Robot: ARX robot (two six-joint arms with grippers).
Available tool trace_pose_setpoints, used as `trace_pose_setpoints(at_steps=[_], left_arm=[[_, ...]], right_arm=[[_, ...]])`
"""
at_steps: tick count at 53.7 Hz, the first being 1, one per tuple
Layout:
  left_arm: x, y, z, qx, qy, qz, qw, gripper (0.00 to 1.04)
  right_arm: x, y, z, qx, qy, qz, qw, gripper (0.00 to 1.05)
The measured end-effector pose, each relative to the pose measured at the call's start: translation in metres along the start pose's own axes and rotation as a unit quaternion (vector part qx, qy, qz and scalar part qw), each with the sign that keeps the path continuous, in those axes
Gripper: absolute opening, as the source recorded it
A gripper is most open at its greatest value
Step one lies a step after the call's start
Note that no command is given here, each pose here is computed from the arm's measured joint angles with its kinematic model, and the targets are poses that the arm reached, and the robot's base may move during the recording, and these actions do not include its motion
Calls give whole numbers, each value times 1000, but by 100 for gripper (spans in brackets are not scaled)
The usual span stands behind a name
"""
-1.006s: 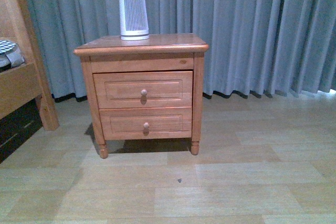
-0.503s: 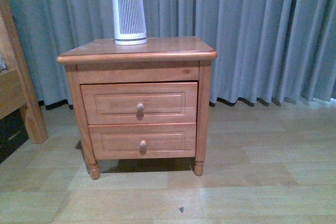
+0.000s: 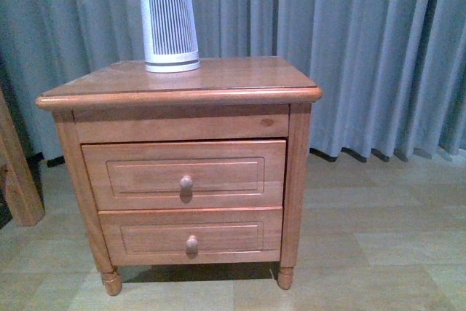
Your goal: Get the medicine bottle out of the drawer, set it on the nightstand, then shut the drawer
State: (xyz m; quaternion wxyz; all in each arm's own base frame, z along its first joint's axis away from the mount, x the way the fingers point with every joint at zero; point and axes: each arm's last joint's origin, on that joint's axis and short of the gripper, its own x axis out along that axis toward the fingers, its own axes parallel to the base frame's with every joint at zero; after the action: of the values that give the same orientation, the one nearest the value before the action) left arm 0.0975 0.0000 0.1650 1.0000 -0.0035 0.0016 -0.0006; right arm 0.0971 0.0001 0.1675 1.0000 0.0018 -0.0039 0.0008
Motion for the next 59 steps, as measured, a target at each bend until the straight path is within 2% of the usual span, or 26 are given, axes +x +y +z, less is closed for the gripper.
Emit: trace_pose_setpoints(at_steps=[4, 7, 17, 20, 22, 24, 28, 33, 36, 49, 55, 59], left_arm=[[3, -1, 4, -49, 96, -23, 994, 98], [13, -1, 18, -69, 122, -30, 990, 98], [86, -4, 110, -60, 31, -63, 996, 98], [118, -9, 125, -50, 17, -76, 996, 98], [136, -12, 129, -44, 16, -80, 996, 98], [172, -20, 130, -45, 31, -89, 995, 98], [215, -32, 119, -43, 56, -88, 994, 98], [257, -52, 95, -36, 88, -92, 991, 98], [280, -68, 70, -26, 115, -98, 988, 98], [322, -116, -25, 10, 215, -114, 970, 98], [336, -130, -51, 18, 235, -114, 965, 98], [348, -137, -60, 20, 240, -114, 964, 98]], right_arm=[[0, 0, 0, 0, 0, 0, 1000, 98], [0, 0, 0, 0, 0, 0, 1000, 98], [0, 0, 0, 0, 0, 0, 1000, 98], [0, 0, 0, 0, 0, 0, 1000, 98], [0, 0, 0, 0, 0, 0, 1000, 98], [0, 0, 0, 0, 0, 0, 1000, 98], [0, 0, 0, 0, 0, 0, 1000, 98], [0, 0, 0, 0, 0, 0, 1000, 98], [0, 0, 0, 0, 0, 0, 1000, 98], [0, 0, 0, 0, 0, 0, 1000, 98], [0, 0, 0, 0, 0, 0, 1000, 98], [0, 0, 0, 0, 0, 0, 1000, 98]])
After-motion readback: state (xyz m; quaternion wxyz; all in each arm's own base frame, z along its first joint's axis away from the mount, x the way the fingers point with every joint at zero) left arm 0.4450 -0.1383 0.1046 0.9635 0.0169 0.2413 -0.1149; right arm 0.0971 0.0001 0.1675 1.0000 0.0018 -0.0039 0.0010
